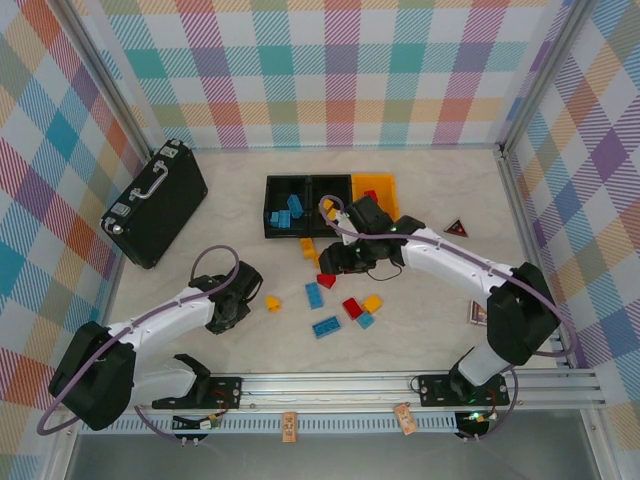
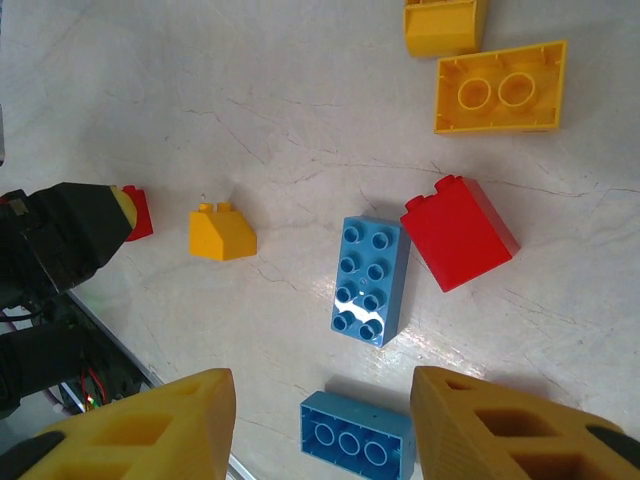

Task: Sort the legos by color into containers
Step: Pick up the lego from the bottom-left of the table, then place the lego in the container.

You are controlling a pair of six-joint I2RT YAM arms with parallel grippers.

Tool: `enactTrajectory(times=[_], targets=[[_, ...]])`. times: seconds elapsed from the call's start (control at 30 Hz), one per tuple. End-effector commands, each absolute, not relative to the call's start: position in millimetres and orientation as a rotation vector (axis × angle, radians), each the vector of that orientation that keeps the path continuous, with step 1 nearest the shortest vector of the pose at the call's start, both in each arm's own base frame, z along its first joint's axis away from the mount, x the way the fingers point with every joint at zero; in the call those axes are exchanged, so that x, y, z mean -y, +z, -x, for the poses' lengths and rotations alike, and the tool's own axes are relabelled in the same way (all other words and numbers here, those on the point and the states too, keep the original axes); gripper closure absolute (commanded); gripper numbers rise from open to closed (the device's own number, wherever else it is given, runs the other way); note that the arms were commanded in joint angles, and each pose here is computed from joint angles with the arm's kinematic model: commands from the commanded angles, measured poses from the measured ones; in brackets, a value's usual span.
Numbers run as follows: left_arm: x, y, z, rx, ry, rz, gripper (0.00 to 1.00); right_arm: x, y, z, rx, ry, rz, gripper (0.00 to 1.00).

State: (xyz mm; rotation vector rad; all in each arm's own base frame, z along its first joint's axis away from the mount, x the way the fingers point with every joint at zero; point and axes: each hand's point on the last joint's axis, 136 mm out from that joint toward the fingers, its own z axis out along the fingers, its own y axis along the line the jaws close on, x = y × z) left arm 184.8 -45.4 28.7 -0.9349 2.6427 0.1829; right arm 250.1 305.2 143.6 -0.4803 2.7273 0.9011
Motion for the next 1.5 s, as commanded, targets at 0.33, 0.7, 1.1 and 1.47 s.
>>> enactTrajectory(times=[0.33, 0.7, 1.1, 1.47], targets=[[88.3, 80.1, -233.2, -2.647, -0.002, 0.715, 0.73, -281.8, 157.3, -256.9, -2.683, 0.924, 0.341, 0.5], [200.6, 127.7, -313.0, -2.648, -0.186, 0.367, 0.73, -215.3, 162.0, -280.8, -2.651, 0.891, 0.024, 0.5], [315.7, 144.4, -371.8, -2.642, -0.388, 0.128, 0.73, -163.4, 157.2, -291.1, -2.606, 0.843, -0.228, 0.49], [381.7, 145.5, -421.2, -2.627, -0.464, -0.014, 0.73, -145.3, 148.0, -285.6, -2.608, 0.808, -0.311, 0.49]])
